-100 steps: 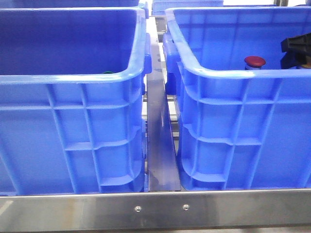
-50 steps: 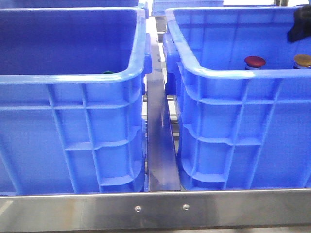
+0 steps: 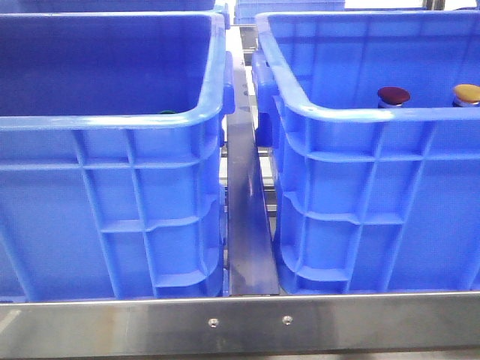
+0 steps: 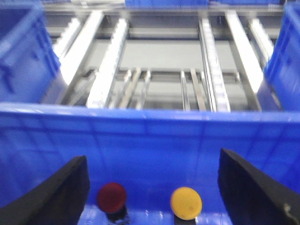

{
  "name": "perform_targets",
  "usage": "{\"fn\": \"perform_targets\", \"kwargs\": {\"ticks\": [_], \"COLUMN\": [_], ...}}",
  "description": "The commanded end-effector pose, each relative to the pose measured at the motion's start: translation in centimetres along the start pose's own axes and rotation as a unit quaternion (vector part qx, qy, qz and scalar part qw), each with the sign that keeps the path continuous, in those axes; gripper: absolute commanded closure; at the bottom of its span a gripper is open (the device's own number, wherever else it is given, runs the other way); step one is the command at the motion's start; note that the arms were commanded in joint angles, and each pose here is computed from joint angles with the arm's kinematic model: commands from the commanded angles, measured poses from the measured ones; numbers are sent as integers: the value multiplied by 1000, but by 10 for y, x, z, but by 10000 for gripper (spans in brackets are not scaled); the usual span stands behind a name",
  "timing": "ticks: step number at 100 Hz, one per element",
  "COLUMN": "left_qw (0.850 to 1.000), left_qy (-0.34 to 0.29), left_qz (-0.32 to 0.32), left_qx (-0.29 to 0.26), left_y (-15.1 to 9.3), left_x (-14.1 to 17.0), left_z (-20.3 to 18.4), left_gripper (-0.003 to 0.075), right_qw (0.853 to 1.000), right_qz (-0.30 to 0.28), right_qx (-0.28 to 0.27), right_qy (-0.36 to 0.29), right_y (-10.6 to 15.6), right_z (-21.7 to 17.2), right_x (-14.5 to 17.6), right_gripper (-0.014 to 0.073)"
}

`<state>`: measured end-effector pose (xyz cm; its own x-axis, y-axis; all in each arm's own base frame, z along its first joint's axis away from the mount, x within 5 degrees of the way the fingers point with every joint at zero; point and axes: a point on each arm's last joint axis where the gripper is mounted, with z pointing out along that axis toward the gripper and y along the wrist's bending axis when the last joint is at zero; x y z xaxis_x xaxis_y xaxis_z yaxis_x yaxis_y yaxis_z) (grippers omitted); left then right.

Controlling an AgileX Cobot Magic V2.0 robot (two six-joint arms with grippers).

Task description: Pick red and yellow buttons and place in box

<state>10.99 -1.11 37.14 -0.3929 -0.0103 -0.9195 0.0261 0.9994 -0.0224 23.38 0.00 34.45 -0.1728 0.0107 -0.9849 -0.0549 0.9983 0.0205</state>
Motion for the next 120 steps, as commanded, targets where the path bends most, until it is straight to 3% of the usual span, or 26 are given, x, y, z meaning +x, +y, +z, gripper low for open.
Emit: {"fn": "perform_targets", "kwargs": {"ticks": [1,45,57,76,90,120], "left_qw": [999,999,999,999,999,999], "left_qy": [-46,-46,-46,-46,-46,-46], "left_qz": [-2,-2,-2,-2,-2,-2], "left_qx": [10,10,10,10,10,10], "left_y": [-1,-1,-1,-1,-1,-1], "left_x": [-13,-13,-13,-13,-13,-13], "left_z": [-5,-5,-5,-5,-5,-5], "left_gripper": [739,739,739,739,739,739], "right_qw": [998,991,991,989,989,989], "right_qz": [33,26,25,23,22,22], "right_qx": [-13,-14,-15,-32,-40,-40], "right_qy": [-54,-128,-133,-140,-142,-142], "right_y": [5,12,13,16,17,17], "right_z": [-28,-109,-115,-116,-116,-116], "right_x": [-16,13,17,16,16,16], "right_gripper": [12,26,155,493,665,662]}}
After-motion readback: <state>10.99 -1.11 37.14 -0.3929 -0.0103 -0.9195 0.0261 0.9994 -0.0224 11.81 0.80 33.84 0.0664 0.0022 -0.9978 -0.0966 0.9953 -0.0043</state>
